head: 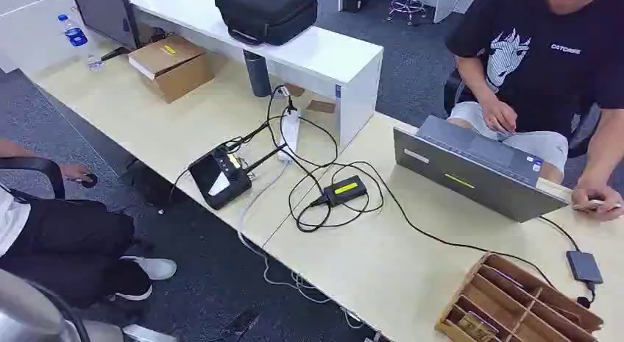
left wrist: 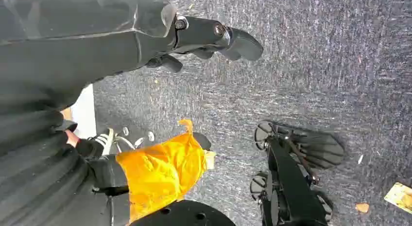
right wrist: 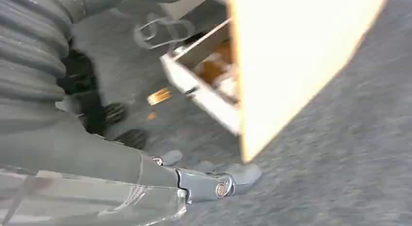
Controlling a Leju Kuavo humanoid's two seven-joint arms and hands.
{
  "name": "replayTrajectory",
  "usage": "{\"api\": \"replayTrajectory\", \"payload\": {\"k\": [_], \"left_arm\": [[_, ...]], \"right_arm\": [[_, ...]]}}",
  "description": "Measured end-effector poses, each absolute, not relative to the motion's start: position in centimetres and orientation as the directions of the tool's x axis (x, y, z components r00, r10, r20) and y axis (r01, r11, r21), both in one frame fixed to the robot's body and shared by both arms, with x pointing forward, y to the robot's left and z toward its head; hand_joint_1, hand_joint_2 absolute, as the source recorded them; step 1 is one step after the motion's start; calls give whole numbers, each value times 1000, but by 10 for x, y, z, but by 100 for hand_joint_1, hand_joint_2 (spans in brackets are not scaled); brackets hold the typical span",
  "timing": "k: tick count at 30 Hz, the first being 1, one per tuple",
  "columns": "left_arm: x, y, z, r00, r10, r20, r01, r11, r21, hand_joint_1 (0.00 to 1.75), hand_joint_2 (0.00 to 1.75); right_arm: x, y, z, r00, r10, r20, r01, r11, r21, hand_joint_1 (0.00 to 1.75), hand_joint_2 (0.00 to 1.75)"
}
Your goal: Pass the card to the sensor for recognition and then transmit it.
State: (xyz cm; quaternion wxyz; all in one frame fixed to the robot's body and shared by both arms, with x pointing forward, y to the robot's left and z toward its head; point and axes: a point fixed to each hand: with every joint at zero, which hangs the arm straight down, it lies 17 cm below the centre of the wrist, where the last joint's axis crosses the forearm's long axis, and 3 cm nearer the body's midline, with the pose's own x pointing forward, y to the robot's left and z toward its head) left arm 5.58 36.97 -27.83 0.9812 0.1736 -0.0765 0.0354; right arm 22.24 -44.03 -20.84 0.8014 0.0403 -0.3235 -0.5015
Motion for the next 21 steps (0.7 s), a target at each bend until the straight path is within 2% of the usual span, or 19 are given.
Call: {"api": "replayTrajectory", "payload": {"k": [6, 11, 15, 21], "left_arm": [[57, 365, -279, 984, 60, 170, -114, 938, 328, 0, 175], [55, 360, -279, 981, 88, 174, -139, 940, 310, 0, 175], [53, 357, -280, 979, 111, 173, -159, 940, 301, 0, 175], [49, 355, -280, 975, 143, 169, -189, 935, 299, 0, 175]], "right_arm": [[276, -500, -138, 2, -725, 688, 688, 501, 525, 0, 175], [297, -538, -68, -172, -585, 793, 646, 541, 539, 0, 175], [311, -532, 3, -274, -473, 838, 581, 613, 536, 0, 175], [329, -490, 107, -410, -310, 858, 431, 763, 481, 0, 175]]}}
